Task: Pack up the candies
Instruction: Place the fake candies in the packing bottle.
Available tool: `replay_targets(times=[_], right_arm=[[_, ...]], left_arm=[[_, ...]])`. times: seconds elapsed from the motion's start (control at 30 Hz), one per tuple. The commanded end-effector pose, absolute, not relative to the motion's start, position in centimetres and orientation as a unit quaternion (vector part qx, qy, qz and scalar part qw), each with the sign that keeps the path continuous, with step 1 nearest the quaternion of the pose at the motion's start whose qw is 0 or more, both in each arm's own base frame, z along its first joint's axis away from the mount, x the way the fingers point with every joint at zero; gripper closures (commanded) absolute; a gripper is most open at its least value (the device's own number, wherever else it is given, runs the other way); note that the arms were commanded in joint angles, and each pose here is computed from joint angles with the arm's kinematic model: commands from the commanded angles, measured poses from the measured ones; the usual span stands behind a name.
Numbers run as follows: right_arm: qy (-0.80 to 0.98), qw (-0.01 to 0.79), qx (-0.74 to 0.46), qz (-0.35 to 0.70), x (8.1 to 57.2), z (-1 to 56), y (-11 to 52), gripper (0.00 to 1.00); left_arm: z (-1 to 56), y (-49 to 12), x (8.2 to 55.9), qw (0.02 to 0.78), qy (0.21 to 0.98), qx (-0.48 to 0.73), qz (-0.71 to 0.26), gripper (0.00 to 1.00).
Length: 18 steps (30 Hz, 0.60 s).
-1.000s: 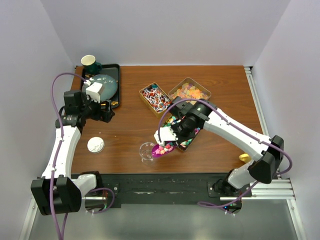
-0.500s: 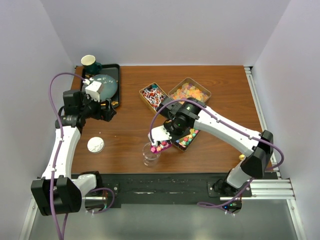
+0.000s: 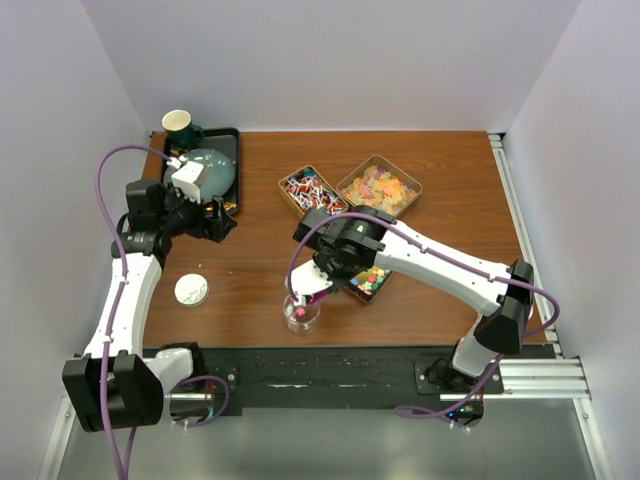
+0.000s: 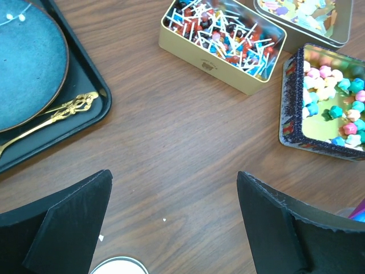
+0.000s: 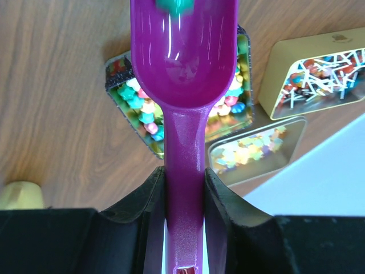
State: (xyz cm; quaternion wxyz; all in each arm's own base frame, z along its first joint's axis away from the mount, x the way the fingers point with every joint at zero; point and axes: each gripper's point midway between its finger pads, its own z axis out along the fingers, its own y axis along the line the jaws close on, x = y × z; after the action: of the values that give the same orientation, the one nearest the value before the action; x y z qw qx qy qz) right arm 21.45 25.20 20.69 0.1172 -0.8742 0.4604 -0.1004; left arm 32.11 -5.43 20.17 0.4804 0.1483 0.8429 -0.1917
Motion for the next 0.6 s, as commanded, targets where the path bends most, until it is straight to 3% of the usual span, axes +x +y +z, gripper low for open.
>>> replay_targets(times=[0.0, 0.23, 0.37, 0.47, 0.5, 0.57], right_arm=[[0.436, 0.063, -0.885, -0.154, 20.9, 22.3, 21.5, 1.0], [0.441, 0.073, -0.88, -0.162, 20.9, 23.2, 21.1, 1.0], [0.484, 0.126, -0.859, -0.111, 20.4, 24.4, 22.5, 1.0], [0.539, 0.162, -0.824, -0.065, 20.7, 23.6, 23.9, 1.0], [0.564, 0.175, -0.805, -0.053, 21.7, 23.3, 24.1, 1.0], [0.608, 0.178, -0.773, -0.026, 22.3, 22.5, 24.5, 1.0]], left_arm=[[22.0, -5.8, 33.3, 0.505, 0.824, 0.15, -0.207, 0.05], [23.4, -6.9, 33.1, 0.51, 0.81, 0.161, -0.24, 0.07], [24.5, -10.3, 31.0, 0.499, 0.777, 0.185, -0.336, 0.12], [26.3, -13.1, 29.2, 0.497, 0.741, 0.229, -0.391, 0.4], [27.0, -13.7, 28.9, 0.495, 0.732, 0.241, -0.402, 0.71], [27.3, -15.1, 28.3, 0.478, 0.723, 0.257, -0.428, 1.0]])
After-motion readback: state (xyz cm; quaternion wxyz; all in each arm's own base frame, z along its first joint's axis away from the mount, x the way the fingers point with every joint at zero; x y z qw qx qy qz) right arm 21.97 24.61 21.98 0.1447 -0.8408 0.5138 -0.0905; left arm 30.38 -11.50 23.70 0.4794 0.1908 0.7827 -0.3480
